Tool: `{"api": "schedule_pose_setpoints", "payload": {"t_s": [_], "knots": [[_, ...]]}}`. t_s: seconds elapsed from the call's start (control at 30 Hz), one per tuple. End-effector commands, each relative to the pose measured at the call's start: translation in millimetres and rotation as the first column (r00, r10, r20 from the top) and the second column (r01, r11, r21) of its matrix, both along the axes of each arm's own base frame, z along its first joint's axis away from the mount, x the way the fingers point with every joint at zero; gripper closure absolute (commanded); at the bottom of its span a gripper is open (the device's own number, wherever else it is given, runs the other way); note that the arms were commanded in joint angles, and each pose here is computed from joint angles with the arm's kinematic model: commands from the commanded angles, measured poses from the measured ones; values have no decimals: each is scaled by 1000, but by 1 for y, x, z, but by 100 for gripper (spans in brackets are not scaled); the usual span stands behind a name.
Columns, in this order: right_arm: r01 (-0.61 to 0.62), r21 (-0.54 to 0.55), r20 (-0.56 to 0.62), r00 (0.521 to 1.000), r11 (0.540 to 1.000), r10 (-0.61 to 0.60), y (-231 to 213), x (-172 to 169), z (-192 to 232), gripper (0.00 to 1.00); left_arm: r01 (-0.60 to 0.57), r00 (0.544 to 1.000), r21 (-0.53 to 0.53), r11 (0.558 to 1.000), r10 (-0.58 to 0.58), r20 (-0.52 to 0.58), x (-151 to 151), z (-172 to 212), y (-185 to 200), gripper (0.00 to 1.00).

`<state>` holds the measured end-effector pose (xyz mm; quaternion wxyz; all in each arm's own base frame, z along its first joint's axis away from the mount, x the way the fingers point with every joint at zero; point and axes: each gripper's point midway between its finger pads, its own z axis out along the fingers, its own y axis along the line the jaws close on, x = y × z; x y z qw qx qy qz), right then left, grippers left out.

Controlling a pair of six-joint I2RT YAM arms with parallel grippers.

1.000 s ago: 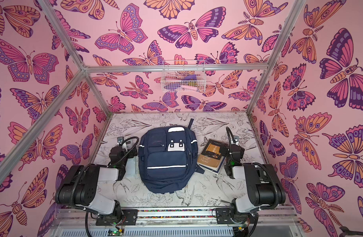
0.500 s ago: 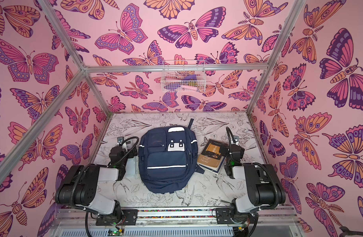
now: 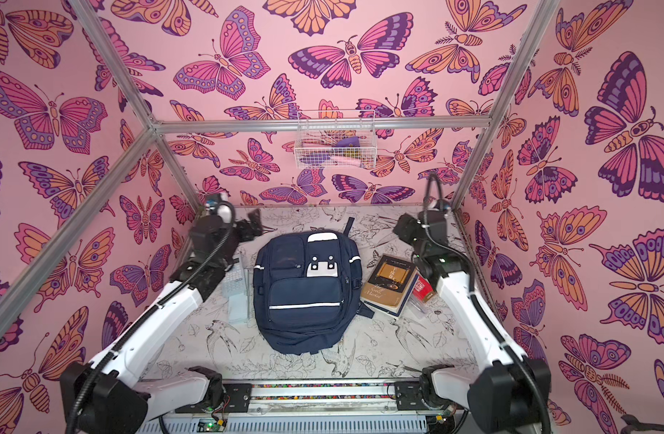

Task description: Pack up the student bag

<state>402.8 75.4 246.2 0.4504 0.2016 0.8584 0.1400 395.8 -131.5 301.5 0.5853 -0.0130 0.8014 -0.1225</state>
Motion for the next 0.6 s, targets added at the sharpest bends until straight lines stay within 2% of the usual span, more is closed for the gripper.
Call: {"api": "schedule_pose_setpoints", "payload": {"t_s": [0.0,0.1,0.23,0.3,0.43,0.57], "knots": [[-303,6,-466,842,953,270,81,-72,-83,22,257,918,149,955,-193,-347,-60,-100,-53,0],[-442,82,-529,740,893,415,134,-104,-102,28,300,882,106,948,-233,-410,-90,-123,-67,4],[-515,94,-597,655,852,463,173,-137,-127,33,312,858,67,948,-251,-448,-112,-144,-64,14],[-509,93,-628,637,856,447,178,-145,-141,34,342,838,56,938,-278,-469,-120,-151,-66,18],[-482,141,-666,600,865,443,182,-156,-161,39,389,811,28,921,-328,-485,-132,-153,-75,19],[-474,180,-674,579,862,460,189,-160,-172,41,453,795,88,887,-357,-491,-139,-154,-82,16]]}}
